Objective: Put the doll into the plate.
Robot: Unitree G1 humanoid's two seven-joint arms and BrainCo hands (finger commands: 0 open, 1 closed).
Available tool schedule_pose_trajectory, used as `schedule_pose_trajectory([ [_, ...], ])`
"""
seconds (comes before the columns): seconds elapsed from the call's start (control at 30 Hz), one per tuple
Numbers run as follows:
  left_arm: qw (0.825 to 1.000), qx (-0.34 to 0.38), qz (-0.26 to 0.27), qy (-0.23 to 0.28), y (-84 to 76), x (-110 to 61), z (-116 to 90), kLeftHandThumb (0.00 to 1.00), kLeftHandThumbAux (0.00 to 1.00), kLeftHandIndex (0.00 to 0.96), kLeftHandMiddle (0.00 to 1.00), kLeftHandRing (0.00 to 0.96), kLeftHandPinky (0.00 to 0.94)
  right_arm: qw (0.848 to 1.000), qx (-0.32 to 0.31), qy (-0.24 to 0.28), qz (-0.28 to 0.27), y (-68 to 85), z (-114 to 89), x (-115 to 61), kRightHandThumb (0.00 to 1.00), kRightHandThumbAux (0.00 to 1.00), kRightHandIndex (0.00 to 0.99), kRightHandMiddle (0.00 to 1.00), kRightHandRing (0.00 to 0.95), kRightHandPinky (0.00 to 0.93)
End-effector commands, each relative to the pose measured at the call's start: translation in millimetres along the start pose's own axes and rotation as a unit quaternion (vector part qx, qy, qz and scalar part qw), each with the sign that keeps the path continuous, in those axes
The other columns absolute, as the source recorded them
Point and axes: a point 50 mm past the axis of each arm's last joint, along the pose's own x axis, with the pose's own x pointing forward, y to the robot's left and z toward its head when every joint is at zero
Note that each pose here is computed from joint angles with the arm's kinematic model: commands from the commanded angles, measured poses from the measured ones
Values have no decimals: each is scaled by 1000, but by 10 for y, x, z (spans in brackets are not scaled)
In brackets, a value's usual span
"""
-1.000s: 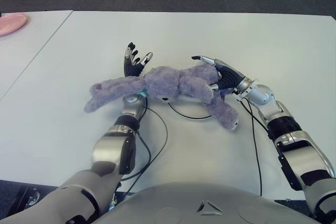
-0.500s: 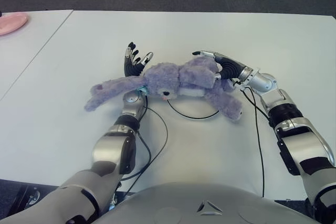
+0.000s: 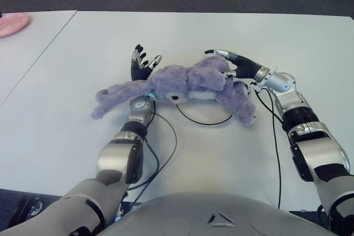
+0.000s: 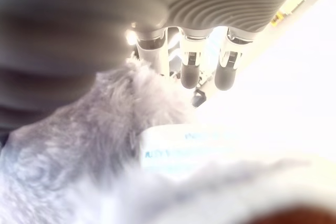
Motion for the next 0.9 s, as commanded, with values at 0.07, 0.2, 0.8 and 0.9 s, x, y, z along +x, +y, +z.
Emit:
schedule_pose_trajectory([
  [0.07, 967, 7, 7, 254, 86, -1043, -1059, 0, 708, 58, 94, 114, 168, 999, 36, 15, -19, -66, -47, 45, 142, 342, 0, 0, 0, 0],
  [0.2, 967, 6, 8, 255, 84, -1045, -1061, 0, 714, 58, 94, 114, 169, 999, 38, 17, -22, -90, -44, 60, 154, 330, 0, 0, 0, 0],
  [0.8, 967, 4, 7, 255, 75, -1040, -1058, 0, 707, 56, 96, 118, 170, 996, 59, 58, -41, -153, -125, 114, 210, 339, 0, 0, 0, 51],
  [0.9, 967, 4, 8, 256, 74, -1040, -1059, 0, 707, 55, 97, 119, 171, 994, 70, 65, -44, -166, -145, 126, 222, 345, 0, 0, 0, 54],
])
